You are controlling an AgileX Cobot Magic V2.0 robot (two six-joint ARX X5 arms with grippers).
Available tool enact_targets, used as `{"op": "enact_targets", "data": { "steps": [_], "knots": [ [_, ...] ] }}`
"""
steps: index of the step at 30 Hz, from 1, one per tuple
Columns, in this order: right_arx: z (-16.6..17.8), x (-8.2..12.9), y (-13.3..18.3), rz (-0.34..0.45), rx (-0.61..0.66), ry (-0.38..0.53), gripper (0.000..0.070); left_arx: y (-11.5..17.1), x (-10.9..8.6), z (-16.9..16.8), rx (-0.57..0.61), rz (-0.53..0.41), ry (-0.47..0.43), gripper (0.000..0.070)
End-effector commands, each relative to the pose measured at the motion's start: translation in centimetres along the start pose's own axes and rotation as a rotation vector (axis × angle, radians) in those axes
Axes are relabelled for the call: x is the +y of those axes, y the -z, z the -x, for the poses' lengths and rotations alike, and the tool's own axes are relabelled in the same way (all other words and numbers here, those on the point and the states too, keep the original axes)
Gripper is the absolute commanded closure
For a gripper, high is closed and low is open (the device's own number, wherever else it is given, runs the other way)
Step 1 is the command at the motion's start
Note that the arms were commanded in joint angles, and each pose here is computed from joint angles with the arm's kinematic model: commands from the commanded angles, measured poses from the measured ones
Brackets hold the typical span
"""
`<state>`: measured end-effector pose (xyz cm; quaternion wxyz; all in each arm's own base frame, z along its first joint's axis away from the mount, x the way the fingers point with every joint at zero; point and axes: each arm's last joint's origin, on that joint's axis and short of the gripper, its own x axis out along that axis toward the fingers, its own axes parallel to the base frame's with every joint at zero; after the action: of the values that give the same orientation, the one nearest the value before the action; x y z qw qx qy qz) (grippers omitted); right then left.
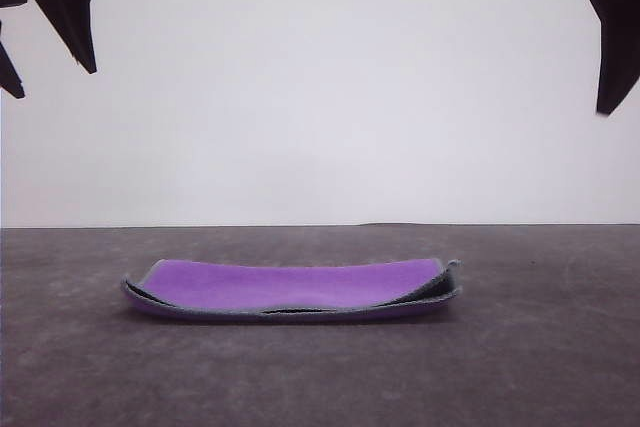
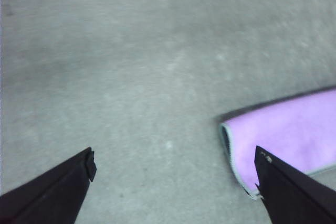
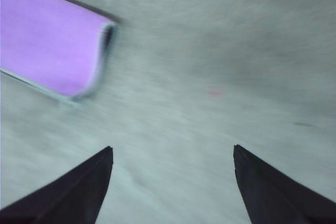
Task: Fold clothes
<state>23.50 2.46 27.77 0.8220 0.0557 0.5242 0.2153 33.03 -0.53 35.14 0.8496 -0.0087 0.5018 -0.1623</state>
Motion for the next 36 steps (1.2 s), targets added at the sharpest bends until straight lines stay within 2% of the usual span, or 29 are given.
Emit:
{"op": "enact_targets", "data": {
  "steps": [1,4,7,15,31,32,35,36],
  "knots": [
    [-2.4,-0.3,0.7,-0.069,-0.033,-0.153,0.0240,-0.4,0.2,0.2,-0.014,0.009,0.001,0.0105],
    [-5.4,-0.8,2.0,-0.125,-0.067,-0.347,0.0240,-0.5,0.4,0.2,-0.020,0.013,0.003,0.0105],
    [-8.3,-1.0,2.6,-0.170,-0.071,-0.423,0.0240,-0.5,0.4,0.2,-0.025,0.014,0.025,0.0105],
    [-13.2,-1.1,1.6,-0.243,-0.055,-0.480,0.0240,-0.6,0.3,0.3,-0.040,0.011,0.071,0.0105],
    [-17.7,0.7,1.0,-0.312,-0.023,-0.544,0.0246,-0.6,0.2,0.3,-0.043,0.011,0.090,0.0105],
    [-17.7,0.8,1.0,-0.307,-0.023,-0.549,0.0283,-0.6,0.2,0.3,-0.043,0.011,0.090,0.0105],
    [-17.8,1.3,1.0,-0.292,-0.016,-0.564,0.0552,-0.6,0.2,0.3,-0.043,0.011,0.090,0.0105],
    [-17.8,1.3,0.9,-0.290,-0.014,-0.570,0.0602,-0.6,0.2,0.3,-0.043,0.011,0.090,0.0105]
  ]
}}
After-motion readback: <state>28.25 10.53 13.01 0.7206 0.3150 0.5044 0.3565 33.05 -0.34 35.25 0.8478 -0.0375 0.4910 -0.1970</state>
